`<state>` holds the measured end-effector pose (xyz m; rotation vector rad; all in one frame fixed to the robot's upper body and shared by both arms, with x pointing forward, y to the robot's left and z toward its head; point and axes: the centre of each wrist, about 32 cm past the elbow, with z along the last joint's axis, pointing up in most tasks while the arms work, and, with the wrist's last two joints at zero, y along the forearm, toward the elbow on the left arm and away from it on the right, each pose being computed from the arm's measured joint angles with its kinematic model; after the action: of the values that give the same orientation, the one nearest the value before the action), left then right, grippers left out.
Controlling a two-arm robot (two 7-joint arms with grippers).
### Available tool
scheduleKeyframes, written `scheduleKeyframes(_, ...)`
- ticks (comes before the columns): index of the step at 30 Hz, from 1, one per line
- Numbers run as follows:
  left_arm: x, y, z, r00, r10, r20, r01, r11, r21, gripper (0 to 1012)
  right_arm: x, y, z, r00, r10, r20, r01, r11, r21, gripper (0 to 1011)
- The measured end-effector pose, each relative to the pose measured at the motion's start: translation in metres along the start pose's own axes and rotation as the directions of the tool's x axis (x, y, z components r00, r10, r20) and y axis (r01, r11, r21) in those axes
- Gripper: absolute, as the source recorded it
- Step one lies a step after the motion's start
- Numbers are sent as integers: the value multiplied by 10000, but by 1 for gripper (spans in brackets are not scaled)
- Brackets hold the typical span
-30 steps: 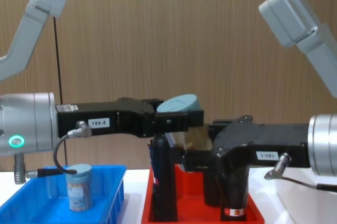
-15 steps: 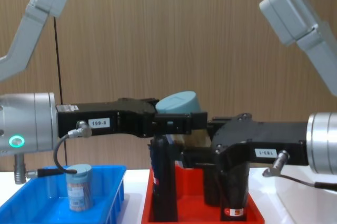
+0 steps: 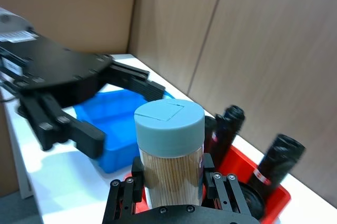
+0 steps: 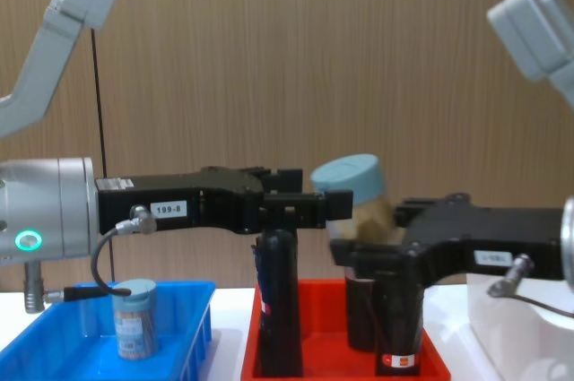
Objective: Pick the cotton swabs from the blue box and place them into the white box.
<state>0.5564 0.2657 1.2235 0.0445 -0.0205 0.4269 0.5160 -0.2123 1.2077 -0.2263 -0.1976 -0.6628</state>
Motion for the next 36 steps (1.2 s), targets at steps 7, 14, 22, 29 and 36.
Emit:
scheduleKeyframes(7,0,0,0,10000,0,0,0,10000,0,1004,116,-121,-114,9981,-589,-161,586,9981,-191,641)
scheduleKeyframes(14,0,0,0,10000,-1,0,1,10000,0,1004,282,-278,-244,9892,-1421,-345,1406,9891,-429,641)
scheduleKeyframes(22,0,0,0,10000,0,0,0,10000,-1,1004,461,-439,-305,9732,-2254,-447,2232,9735,-502,641)
scheduleKeyframes(29,0,0,0,10000,0,1,0,10000,0,1004,619,-550,-339,9518,-3008,-603,2971,9527,-637,641)
scheduleKeyframes(36,0,0,0,10000,-1,0,1,10000,-1,1004,737,-595,-384,9320,-3530,-825,3452,9337,-946,641)
